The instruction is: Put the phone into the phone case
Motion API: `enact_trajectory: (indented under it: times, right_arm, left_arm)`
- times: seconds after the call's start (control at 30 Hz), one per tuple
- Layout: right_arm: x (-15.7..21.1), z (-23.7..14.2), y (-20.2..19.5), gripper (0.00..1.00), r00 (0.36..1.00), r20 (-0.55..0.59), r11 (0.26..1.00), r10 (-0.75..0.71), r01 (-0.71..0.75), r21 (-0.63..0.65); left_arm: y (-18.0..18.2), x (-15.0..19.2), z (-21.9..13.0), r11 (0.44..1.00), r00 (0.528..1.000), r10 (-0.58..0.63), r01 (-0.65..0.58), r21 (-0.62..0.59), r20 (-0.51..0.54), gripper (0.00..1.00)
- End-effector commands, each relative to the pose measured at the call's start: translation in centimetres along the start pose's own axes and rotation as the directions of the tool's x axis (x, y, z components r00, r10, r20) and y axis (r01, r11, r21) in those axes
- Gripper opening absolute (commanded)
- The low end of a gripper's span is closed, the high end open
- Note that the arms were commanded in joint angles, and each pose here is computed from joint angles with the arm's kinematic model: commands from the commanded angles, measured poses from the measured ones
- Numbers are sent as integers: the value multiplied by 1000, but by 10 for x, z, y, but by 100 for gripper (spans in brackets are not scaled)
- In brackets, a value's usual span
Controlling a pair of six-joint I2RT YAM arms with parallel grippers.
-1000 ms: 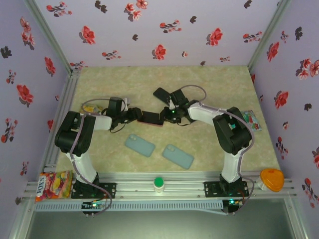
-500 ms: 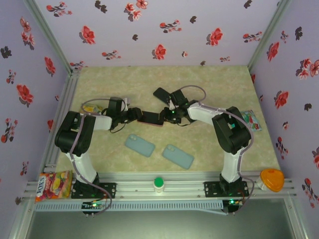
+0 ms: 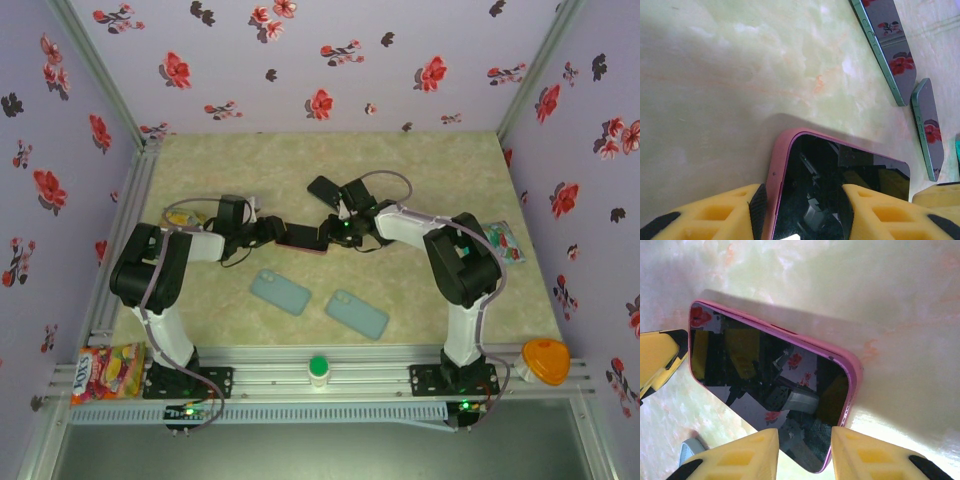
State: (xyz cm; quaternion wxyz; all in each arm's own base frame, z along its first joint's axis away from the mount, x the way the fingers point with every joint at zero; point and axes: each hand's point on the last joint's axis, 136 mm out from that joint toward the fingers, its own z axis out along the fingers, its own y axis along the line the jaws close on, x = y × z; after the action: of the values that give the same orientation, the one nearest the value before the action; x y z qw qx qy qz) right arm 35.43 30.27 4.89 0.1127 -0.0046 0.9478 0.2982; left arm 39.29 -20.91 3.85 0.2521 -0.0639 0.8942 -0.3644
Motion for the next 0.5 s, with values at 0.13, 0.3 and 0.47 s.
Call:
enact_trajectory:
  times: [0.13,0.3,0.47]
  right_arm:
    - [-3,8,-4,34,1000,-8,1000,17,-17,17]
    - [-1,10,-5,34,1000,-11,1000,23,-23,13]
    - [-3,12,-1,34,1000,-7,1000,30,-30,-9]
  left_arm:
    - [7,12,-4,999,1000,12,-13,-35,-28,46]
    - [6,12,-4,999,1000,13,-14,-33,-28,46]
    - [6,13,-4,999,1000,11,-12,-33,-28,46]
